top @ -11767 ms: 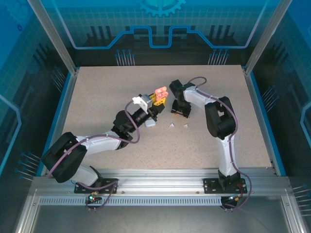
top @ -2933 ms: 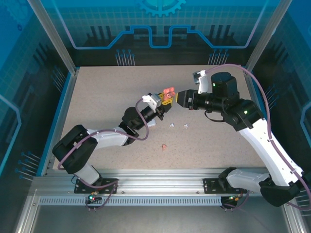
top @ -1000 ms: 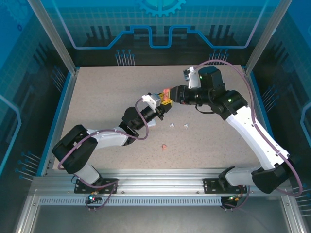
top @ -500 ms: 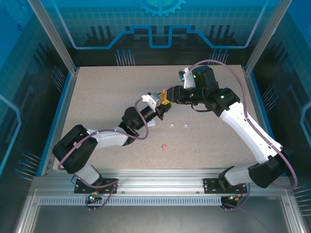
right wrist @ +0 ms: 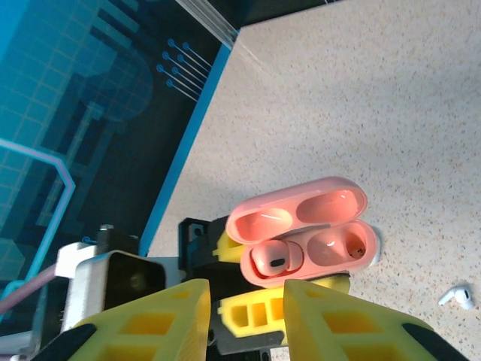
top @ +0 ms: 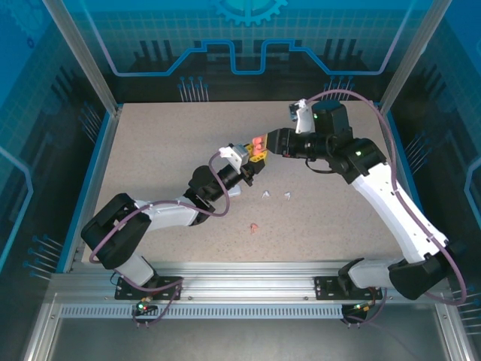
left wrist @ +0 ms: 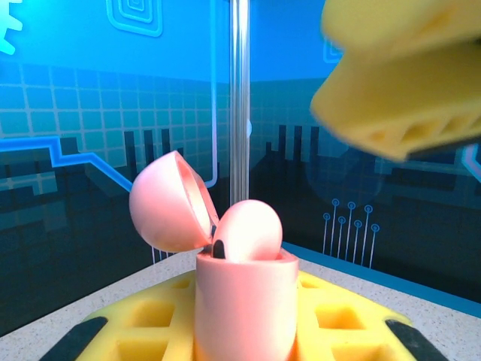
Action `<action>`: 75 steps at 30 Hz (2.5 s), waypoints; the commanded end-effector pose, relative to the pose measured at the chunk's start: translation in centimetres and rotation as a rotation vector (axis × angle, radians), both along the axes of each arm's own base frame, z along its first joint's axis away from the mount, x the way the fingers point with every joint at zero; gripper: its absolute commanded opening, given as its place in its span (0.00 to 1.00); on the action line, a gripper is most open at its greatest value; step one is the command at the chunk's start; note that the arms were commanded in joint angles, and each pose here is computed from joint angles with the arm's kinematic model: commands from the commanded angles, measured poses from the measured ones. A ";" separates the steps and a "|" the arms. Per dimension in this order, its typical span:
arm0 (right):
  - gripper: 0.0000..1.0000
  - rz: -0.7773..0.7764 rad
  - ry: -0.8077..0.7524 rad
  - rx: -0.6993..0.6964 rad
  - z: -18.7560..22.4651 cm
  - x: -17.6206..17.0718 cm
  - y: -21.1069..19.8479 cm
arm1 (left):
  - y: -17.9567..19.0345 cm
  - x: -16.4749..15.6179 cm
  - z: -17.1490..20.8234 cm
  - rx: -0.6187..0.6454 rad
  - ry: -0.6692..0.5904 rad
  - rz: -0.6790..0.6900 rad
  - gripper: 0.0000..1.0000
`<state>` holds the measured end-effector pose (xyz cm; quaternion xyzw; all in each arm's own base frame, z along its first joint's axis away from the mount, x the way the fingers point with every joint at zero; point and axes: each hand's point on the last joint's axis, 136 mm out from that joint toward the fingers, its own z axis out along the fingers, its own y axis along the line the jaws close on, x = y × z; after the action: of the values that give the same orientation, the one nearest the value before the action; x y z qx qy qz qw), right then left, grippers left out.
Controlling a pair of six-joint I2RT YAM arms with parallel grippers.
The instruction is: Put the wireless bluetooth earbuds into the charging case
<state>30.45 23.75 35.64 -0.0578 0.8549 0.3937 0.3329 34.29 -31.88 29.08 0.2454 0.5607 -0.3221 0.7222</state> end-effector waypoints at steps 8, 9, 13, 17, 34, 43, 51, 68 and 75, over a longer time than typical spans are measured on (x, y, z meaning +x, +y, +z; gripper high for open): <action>0.31 0.069 -0.011 0.023 0.9 1.0 2.8 | 0.1 -1.1 2.4 -0.046 -0.051 -0.028 0.00; 0.31 0.079 -0.006 0.017 0.7 0.8 3.2 | 0.1 -1.1 2.3 -0.045 -0.052 -0.027 0.00; 0.31 0.106 0.021 0.000 -0.4 0.0 4.0 | 0.2 -1.1 2.5 -0.044 -0.058 -0.021 0.00; 0.31 0.096 0.027 -0.002 -0.8 -0.3 3.7 | 0.2 -1.0 2.3 -0.042 -0.057 -0.017 0.00; 0.57 -0.105 0.174 -0.146 -7.9 -3.5 -3.6 | 6.4 0.8 1.6 -0.039 -0.033 0.170 0.00; 0.65 -0.152 0.461 -0.387 -21.6 -6.3 -3.1 | 10.9 -0.1 2.1 -0.061 -0.042 0.271 0.00; 0.67 -0.224 0.631 -0.603 -27.6 -7.5 -0.8 | 12.2 -1.0 2.6 -0.078 -0.042 0.289 0.00; 0.59 -0.133 0.697 -0.827 -32.7 -8.8 3.3 | 12.4 -1.5 3.3 -0.103 -0.058 0.279 0.00; 0.54 -0.146 0.743 -0.838 -34.3 -9.4 3.2 | 12.3 -1.7 3.1 -0.100 -0.059 0.274 0.00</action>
<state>21.67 27.31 1.93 0.0053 0.9999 0.0089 -0.0043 33.17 -20.42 31.07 0.1531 0.5678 -0.2375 0.7731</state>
